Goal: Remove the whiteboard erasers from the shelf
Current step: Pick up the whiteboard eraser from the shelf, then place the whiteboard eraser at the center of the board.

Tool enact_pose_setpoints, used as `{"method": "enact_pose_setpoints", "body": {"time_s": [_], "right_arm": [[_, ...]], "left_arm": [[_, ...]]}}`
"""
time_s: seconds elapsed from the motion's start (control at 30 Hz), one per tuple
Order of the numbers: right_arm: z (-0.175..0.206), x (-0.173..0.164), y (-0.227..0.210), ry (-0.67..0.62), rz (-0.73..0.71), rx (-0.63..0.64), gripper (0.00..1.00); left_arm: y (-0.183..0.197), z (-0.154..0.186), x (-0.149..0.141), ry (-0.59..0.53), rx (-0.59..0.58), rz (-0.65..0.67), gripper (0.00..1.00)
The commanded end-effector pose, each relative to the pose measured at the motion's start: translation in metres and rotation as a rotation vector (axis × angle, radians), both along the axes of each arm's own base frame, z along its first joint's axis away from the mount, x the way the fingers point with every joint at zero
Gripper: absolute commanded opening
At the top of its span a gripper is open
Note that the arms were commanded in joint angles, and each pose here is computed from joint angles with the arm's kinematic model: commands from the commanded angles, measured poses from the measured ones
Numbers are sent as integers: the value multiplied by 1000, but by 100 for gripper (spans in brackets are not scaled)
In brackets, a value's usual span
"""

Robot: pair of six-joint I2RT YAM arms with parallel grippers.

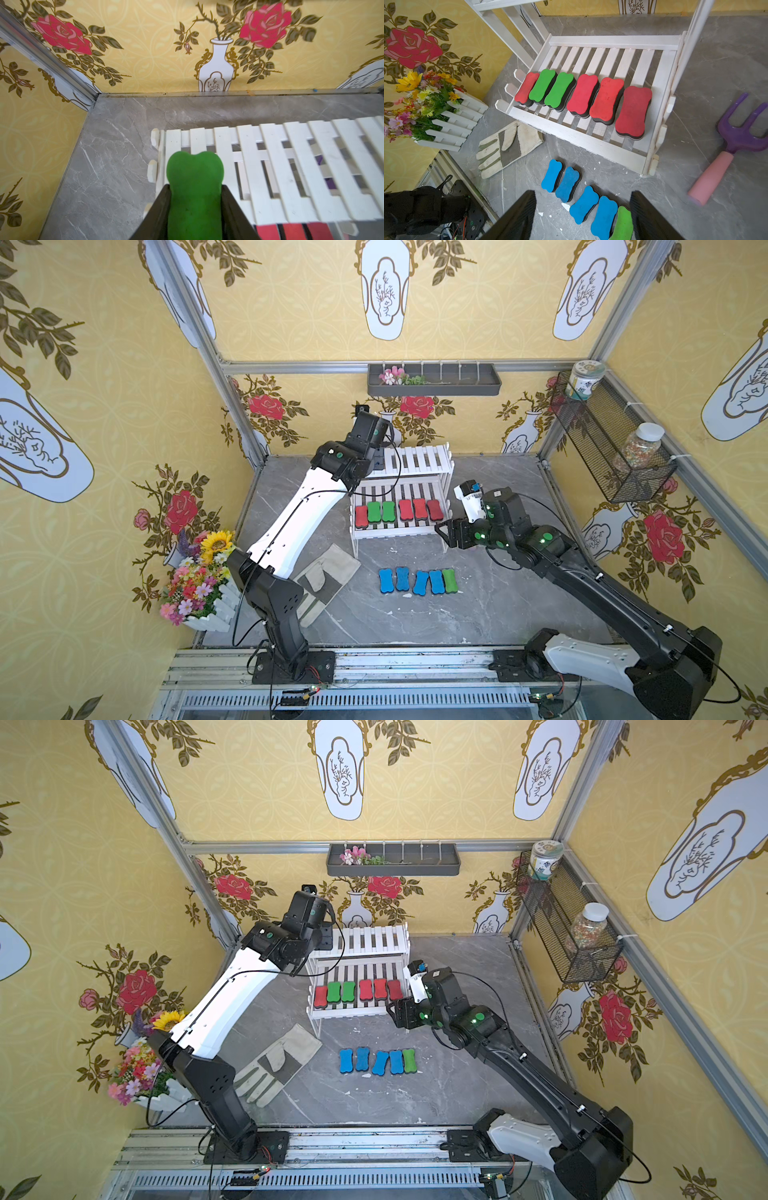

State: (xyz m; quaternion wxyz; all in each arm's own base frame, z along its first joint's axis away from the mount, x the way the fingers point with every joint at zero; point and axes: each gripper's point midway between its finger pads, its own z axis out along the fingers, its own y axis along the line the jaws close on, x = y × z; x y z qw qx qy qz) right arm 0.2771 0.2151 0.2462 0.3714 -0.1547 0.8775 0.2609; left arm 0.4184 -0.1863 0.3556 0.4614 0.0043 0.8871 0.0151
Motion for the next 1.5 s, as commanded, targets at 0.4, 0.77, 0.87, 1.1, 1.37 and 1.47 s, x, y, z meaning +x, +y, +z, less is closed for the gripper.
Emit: {"method": "enact_pose_setpoints", "body": {"time_s": [0.4,0.77,0.87,1.1,1.37,1.47], "right_arm": [[11,13,-7,-44,-36,9,76],[17,15,-15,-50,-61,-2,76],[19,15,-18,-52,-69,-7,76],[24,15,-18,-58,-71,-7,76],[23,14,-21,-54,-86,-10,76],[24,14,-21,-56,-87,-8,76]], "left_arm": [[3,-134,-189,152,-239,112,36],[-25,-258,-230,353,-252,92,39],[-24,-282,-231,383,-217,93,39],[-8,-312,-219,414,-193,127,38],[-5,-322,-206,406,-153,138,37],[-2,-323,-203,404,-126,148,37]]}}
